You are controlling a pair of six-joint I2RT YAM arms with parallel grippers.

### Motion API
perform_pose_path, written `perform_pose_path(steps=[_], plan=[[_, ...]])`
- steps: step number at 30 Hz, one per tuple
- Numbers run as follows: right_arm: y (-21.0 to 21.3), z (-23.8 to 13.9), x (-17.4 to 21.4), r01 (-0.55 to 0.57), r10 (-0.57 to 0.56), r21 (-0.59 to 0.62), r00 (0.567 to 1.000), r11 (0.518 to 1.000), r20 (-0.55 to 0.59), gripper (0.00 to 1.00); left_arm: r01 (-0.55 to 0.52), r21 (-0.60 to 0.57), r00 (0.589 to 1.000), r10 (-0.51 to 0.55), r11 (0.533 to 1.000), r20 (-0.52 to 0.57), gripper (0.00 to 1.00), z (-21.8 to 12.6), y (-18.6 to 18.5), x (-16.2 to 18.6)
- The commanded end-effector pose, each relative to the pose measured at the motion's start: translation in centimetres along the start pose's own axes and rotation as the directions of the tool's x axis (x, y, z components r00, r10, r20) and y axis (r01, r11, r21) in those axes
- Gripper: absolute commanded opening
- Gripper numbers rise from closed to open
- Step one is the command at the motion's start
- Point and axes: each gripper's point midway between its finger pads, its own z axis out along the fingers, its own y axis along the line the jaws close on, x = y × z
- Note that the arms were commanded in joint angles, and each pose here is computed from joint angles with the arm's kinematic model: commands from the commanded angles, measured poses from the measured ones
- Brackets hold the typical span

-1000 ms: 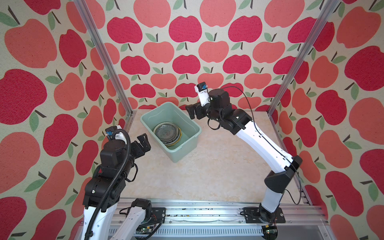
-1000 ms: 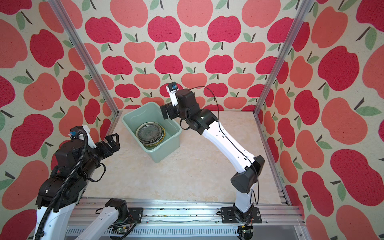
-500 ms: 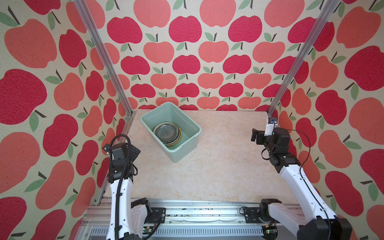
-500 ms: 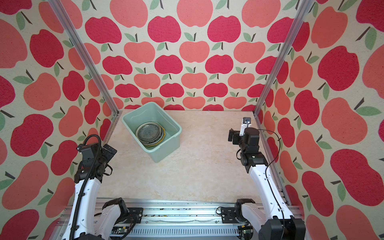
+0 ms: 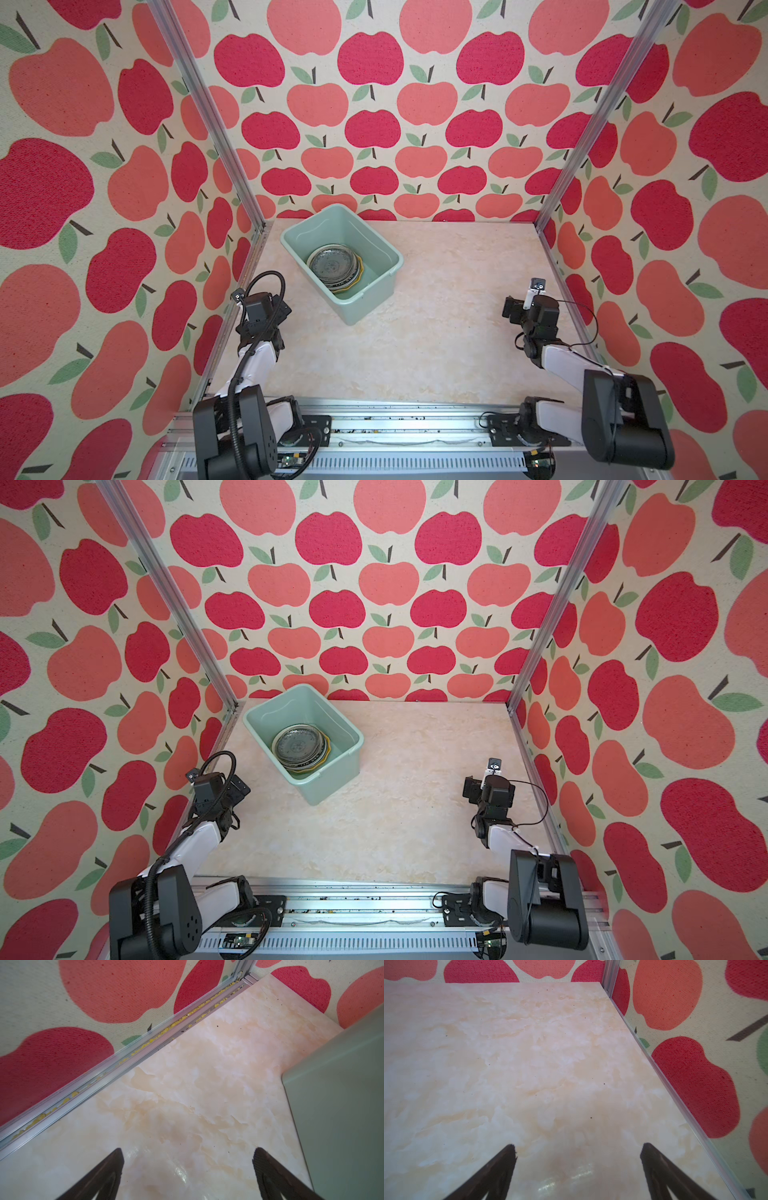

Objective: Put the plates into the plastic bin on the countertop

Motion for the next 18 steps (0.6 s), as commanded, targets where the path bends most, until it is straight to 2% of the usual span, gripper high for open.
perform_pose_path(steps=[1, 5, 6, 7, 9, 14, 16, 18], plan=[[2.7, 0.7, -4.5, 0.039, -0.018, -0.099, 0.978, 0.994, 0.210, 0.99, -0.129, 0.070, 0.974, 0.114, 0.989, 0.197, 0.99, 0.8, -3.0, -3.5], [5.6, 1.9, -3.2, 0.126, -0.080, -0.208, 0.973, 0.970, 0.218, 0.99, -0.186, 0.155, 0.958, 0.143, 0.970, 0.250, 0.99, 2.2, -5.5, -3.2], [6.0, 1.9, -2.7, 0.145, -0.092, -0.223, 0.968, 0.964, 0.233, 0.99, -0.203, 0.172, 0.959, 0.160, 0.964, 0.234, 0.99, 2.7, -5.9, -2.5], [6.2, 1.9, -2.6, 0.150, -0.092, -0.224, 0.964, 0.963, 0.248, 0.99, -0.224, 0.181, 0.953, 0.176, 0.958, 0.248, 0.99, 2.9, -6.4, -2.4], [5.9, 2.1, -2.4, 0.134, -0.088, -0.220, 0.974, 0.966, 0.208, 0.99, -0.250, 0.201, 0.953, 0.204, 0.947, 0.223, 0.99, 2.8, -7.1, -2.0], [5.6, 3.2, -2.4, 0.119, -0.088, -0.204, 0.984, 0.972, 0.158, 0.99, -0.330, 0.296, 0.929, 0.252, 0.896, 0.271, 0.99, 2.4, -8.9, -0.2], [5.6, 3.1, -2.4, 0.124, -0.090, -0.202, 0.982, 0.972, 0.168, 0.99, -0.351, 0.293, 0.907, 0.245, 0.889, 0.342, 0.99, 2.7, -9.2, -0.1], [5.5, 3.1, -2.4, 0.122, -0.089, -0.199, 0.982, 0.972, 0.169, 0.99, -0.350, 0.273, 0.921, 0.275, 0.896, 0.276, 0.99, 2.9, -9.2, 0.3]])
